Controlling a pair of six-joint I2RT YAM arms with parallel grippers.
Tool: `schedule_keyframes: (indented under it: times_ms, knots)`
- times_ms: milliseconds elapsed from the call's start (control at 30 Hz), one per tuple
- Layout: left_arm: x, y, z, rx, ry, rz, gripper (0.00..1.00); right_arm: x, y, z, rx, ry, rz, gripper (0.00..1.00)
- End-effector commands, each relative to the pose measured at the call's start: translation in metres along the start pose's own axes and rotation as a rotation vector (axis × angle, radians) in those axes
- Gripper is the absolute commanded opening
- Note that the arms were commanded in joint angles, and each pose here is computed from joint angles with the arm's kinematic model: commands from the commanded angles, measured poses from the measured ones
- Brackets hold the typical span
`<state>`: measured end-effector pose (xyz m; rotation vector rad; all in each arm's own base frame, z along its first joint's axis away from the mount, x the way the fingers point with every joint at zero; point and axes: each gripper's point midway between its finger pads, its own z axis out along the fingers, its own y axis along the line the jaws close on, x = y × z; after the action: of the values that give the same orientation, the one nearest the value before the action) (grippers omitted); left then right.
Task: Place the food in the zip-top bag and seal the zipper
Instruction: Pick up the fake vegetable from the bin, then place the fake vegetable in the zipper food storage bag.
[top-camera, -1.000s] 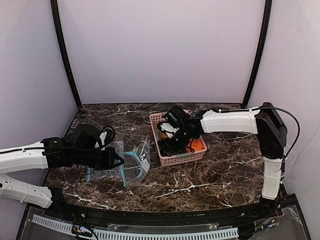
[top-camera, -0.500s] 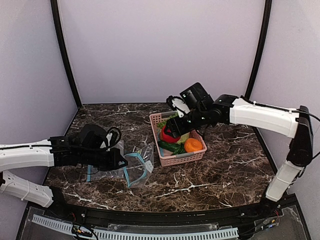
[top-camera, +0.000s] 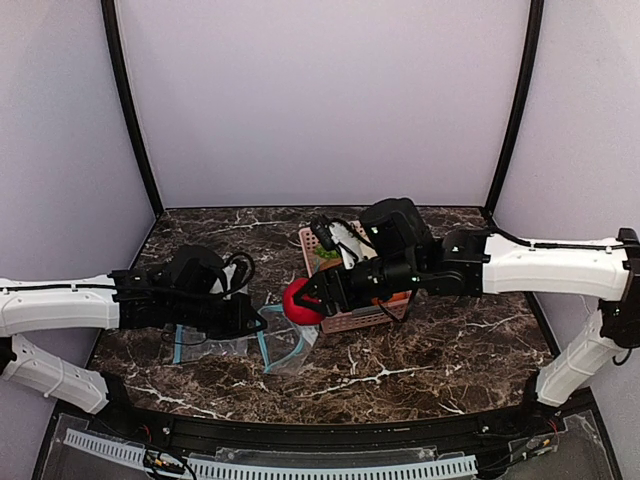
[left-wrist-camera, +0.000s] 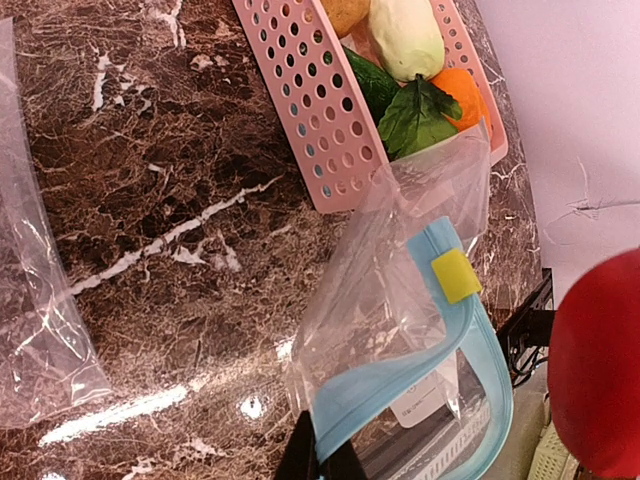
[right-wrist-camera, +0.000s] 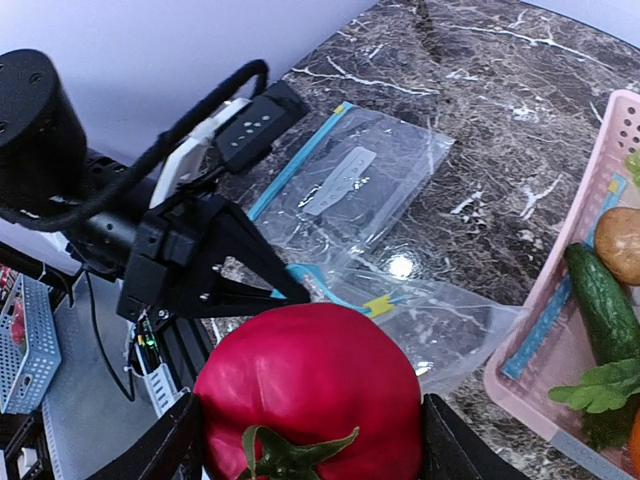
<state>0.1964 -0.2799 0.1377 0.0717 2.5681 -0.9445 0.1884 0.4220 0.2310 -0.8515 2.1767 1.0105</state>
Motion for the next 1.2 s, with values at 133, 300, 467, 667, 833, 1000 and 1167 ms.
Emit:
schedule_keyframes:
  times_ms: [133,300,467,667,833,1000,1167]
  knots:
    - [-0.007,-0.016,0.003,0.062,-0.001,0.005,0.01,-0.014,0.050,-0.003,-0.179,-0.153,0.027,0.62]
    - [-0.005,-0.017,0.004,0.073,0.009,0.003,0.01,-0.007,0.059,0.010,-0.195,-0.169,0.035,0.62]
    - [-0.004,-0.018,0.002,0.092,0.002,-0.010,0.01,0.007,0.049,0.022,-0.172,-0.163,0.069,0.61]
    - [-0.001,-0.020,0.004,0.117,0.004,-0.021,0.01,0.020,0.043,0.033,-0.158,-0.138,0.079,0.61]
    - [-0.002,-0.021,0.004,0.128,0.002,-0.025,0.01,0.030,0.029,0.045,-0.093,-0.119,0.071,0.61]
    - [-0.001,-0.023,0.004,0.137,0.008,-0.025,0.01,0.043,0.009,0.058,0.027,-0.075,0.039,0.61]
    - [0.000,-0.023,0.005,0.140,0.012,-0.027,0.01,0.049,-0.001,0.066,0.091,-0.049,0.016,0.61]
